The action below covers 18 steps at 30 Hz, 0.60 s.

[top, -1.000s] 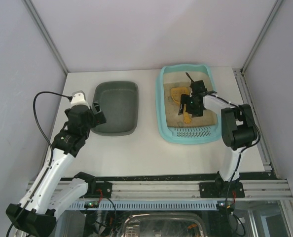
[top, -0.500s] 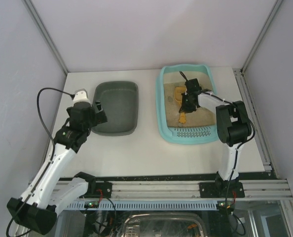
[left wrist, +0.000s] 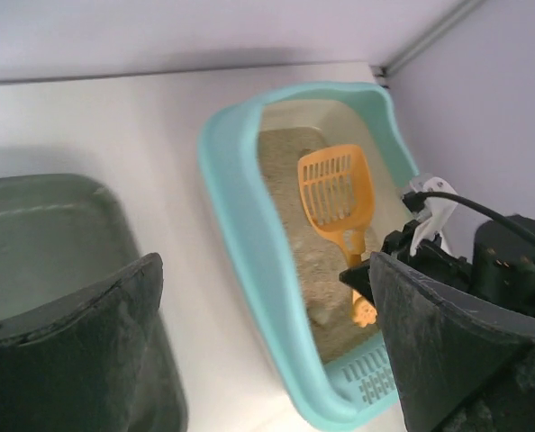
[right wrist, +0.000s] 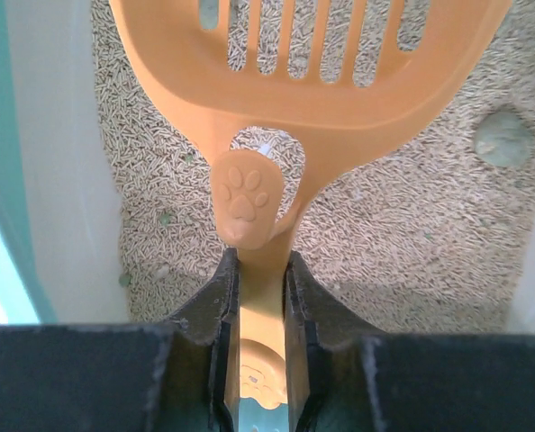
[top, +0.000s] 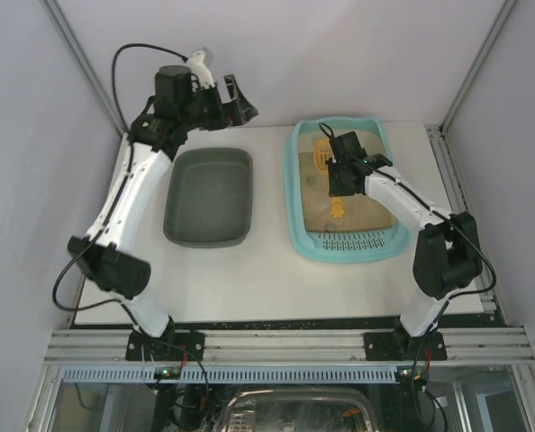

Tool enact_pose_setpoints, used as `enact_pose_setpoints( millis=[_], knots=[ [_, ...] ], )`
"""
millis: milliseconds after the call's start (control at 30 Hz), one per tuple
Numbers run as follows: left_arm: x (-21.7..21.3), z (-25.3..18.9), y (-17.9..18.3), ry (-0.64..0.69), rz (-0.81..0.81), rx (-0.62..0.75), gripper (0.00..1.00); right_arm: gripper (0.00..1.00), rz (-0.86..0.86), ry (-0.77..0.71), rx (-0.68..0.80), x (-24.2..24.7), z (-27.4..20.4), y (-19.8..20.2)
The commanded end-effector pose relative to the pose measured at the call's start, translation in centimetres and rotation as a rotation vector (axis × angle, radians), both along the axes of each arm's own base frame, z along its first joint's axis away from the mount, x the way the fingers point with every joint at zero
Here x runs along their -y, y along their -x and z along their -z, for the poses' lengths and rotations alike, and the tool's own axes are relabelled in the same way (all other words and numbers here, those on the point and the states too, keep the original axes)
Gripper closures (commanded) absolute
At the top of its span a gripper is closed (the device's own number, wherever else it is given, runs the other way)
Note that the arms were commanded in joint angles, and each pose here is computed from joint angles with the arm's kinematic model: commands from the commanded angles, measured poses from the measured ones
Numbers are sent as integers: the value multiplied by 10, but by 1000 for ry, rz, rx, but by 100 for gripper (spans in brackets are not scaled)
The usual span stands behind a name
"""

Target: Clean the litter box

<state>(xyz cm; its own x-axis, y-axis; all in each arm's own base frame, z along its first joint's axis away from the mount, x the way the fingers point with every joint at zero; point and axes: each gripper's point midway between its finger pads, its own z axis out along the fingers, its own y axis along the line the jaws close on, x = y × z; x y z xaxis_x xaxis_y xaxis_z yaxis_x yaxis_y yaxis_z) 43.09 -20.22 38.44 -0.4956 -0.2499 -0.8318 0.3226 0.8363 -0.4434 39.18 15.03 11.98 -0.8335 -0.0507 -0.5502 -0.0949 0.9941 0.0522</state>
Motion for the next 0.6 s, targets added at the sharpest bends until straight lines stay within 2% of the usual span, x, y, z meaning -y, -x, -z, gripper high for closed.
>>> enact_pose_setpoints(
  millis=[0,100,267,400,567],
  knots=[
    [54,25,-20,107,189,-126,0,100,-40,18,73,9,-41,4],
    [69,56,-46,86,178,-179,0,100,-91,-20,98,3,-58,14],
    [103,80,-60,124,225,-204,0,100,-177,-158,158,-16,-87,33],
    [122,91,-60,117,244,-220,0,100,-221,-226,155,-31,-95,43],
    [137,92,-54,154,278,-226,0,100,-240,-227,144,-42,-91,47]
  ],
)
